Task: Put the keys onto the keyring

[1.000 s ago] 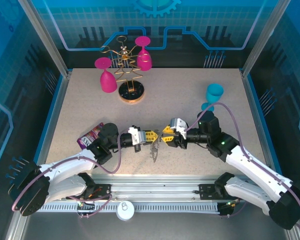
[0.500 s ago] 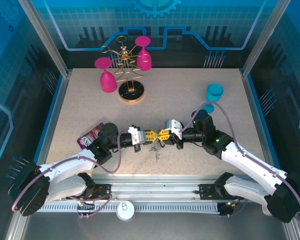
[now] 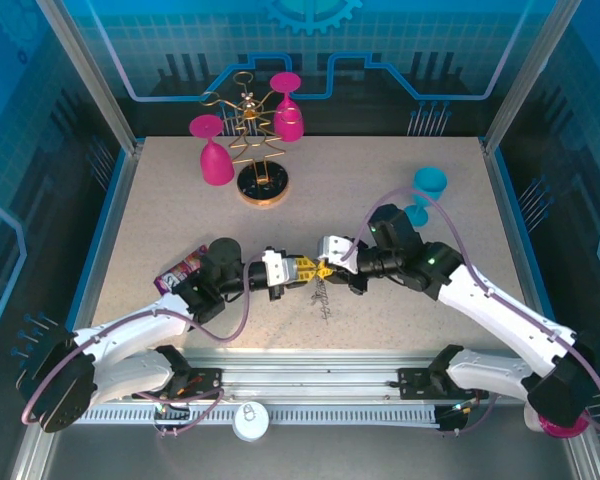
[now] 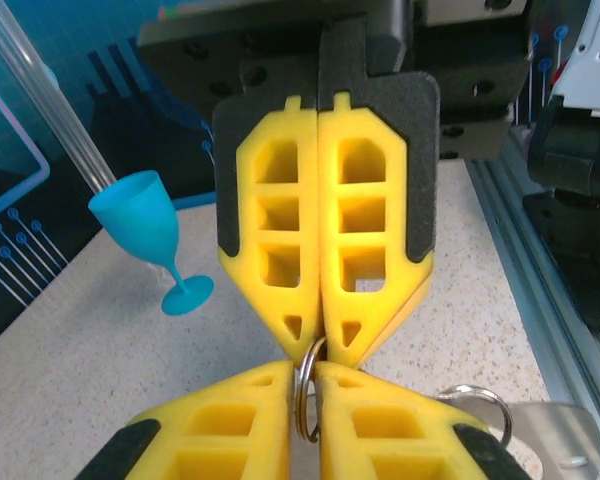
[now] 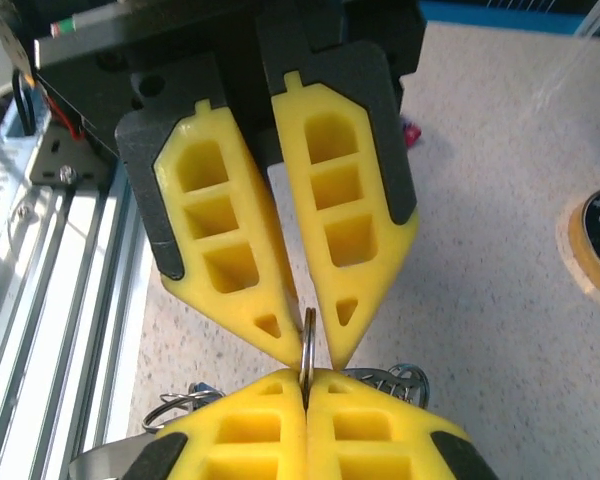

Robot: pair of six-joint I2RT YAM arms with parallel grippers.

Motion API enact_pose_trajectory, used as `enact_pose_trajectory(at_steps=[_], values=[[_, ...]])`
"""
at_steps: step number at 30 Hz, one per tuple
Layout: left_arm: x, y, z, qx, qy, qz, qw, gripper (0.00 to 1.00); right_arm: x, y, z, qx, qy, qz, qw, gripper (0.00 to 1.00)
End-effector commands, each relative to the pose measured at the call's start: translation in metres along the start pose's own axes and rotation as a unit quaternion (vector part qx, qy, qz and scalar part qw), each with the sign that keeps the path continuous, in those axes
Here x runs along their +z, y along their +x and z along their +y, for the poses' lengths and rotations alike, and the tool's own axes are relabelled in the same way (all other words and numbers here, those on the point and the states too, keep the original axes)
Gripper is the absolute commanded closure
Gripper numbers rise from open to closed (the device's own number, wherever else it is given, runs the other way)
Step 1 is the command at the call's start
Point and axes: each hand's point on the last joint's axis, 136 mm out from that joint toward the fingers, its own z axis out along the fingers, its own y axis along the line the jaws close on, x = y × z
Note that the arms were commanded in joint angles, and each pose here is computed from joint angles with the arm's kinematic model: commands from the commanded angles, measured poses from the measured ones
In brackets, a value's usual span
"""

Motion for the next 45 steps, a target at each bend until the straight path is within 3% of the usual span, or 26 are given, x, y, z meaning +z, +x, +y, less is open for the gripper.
enact_pose_trajectory(at_steps=[1, 5, 8, 10, 11, 13, 15, 25, 38, 45], values=[[0.002, 0.007, -0.005, 0.006, 0.015, 0.030, 0.999, 0.90, 0.000, -0.001, 0.015, -0.036, -0.031, 0.051, 0.998, 1.00], [0.002, 0.008, -0.007, 0.006, 0.021, 0.035, 0.999, 1.00, 0.004, -0.007, 0.017, -0.037, -0.043, 0.067, 0.996, 1.00], [0.001, 0.007, -0.008, 0.010, 0.020, 0.029, 0.999, 1.00, -0.002, -0.013, 0.005, -0.010, -0.012, 0.048, 0.999, 1.00], [-0.001, 0.004, -0.009, 0.017, 0.016, 0.013, 1.000, 1.00, -0.011, -0.013, -0.012, 0.037, 0.028, 0.018, 0.999, 0.75], [-0.002, 0.001, -0.009, 0.018, 0.013, 0.004, 1.000, 1.00, -0.017, -0.013, -0.015, 0.055, 0.036, 0.001, 0.998, 0.70], [-0.003, -0.003, -0.008, 0.019, 0.007, -0.015, 1.000, 1.00, -0.025, -0.011, -0.016, 0.094, 0.040, -0.033, 0.994, 0.62], [-0.004, -0.007, -0.009, 0.022, 0.004, -0.031, 0.999, 1.00, -0.027, -0.007, -0.011, 0.114, 0.035, -0.048, 0.992, 0.61], [-0.006, -0.011, -0.005, 0.022, -0.012, -0.047, 0.999, 1.00, -0.017, -0.004, 0.001, 0.168, -0.006, -0.072, 0.983, 0.63], [-0.008, -0.014, -0.005, 0.025, -0.017, -0.058, 0.998, 1.00, -0.002, 0.011, 0.002, 0.187, -0.023, -0.039, 0.981, 0.83], [-0.009, -0.021, -0.008, 0.018, -0.008, -0.079, 0.997, 1.00, 0.005, 0.018, 0.005, 0.191, -0.033, -0.042, 0.980, 0.87]])
